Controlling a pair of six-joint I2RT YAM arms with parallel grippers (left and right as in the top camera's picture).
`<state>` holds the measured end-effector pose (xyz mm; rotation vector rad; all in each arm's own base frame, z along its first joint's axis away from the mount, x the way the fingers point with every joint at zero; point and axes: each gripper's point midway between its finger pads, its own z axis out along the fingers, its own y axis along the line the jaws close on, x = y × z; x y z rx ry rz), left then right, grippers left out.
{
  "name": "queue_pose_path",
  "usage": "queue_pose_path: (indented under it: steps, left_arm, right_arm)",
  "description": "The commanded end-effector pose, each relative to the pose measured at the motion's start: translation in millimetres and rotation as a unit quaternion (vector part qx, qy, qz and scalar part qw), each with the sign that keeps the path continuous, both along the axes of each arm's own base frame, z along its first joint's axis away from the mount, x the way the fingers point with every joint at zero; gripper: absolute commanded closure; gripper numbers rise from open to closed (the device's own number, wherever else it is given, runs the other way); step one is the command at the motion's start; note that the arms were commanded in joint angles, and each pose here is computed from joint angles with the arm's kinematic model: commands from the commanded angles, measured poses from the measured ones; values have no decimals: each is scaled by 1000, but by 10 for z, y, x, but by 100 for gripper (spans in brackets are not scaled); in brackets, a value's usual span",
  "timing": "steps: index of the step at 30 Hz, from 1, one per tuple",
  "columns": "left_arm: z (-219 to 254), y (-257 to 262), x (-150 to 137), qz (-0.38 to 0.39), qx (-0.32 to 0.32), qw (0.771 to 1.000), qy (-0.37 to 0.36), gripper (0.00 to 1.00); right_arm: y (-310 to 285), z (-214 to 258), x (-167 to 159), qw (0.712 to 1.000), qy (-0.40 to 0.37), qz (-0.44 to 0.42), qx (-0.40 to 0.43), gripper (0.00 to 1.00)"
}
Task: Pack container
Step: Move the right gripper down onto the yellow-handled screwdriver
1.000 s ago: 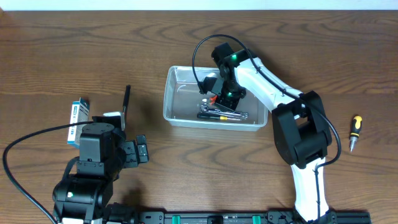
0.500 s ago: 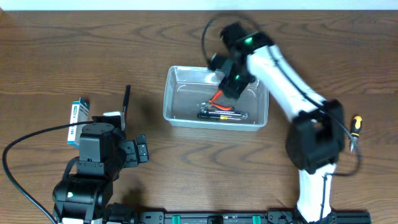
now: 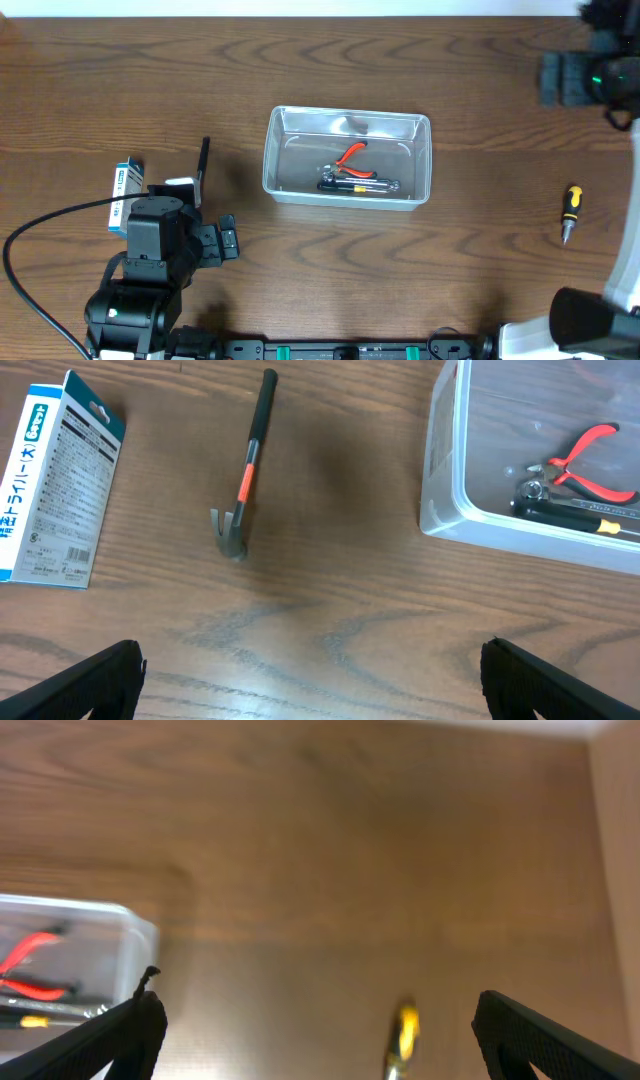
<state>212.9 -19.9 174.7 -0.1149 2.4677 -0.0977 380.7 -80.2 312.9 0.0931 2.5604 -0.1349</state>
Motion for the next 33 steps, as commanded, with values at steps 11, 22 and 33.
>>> queue_pose_path:
  steps: [11,22,33]
  left_arm:
    - [71,13,17,2,3,1000,-9,2]
    - [59,14,3,2,3,1000,-5,2]
    - [58,15,1,2,3,1000,-5,2]
  right_arm:
    - [-515,-1408,-640,969,183,-126,111,2]
    - [-800,-2234,-880,957,204,-182,95,1]
    - [-1174,-2677,-1119,946,196,-235,105,1]
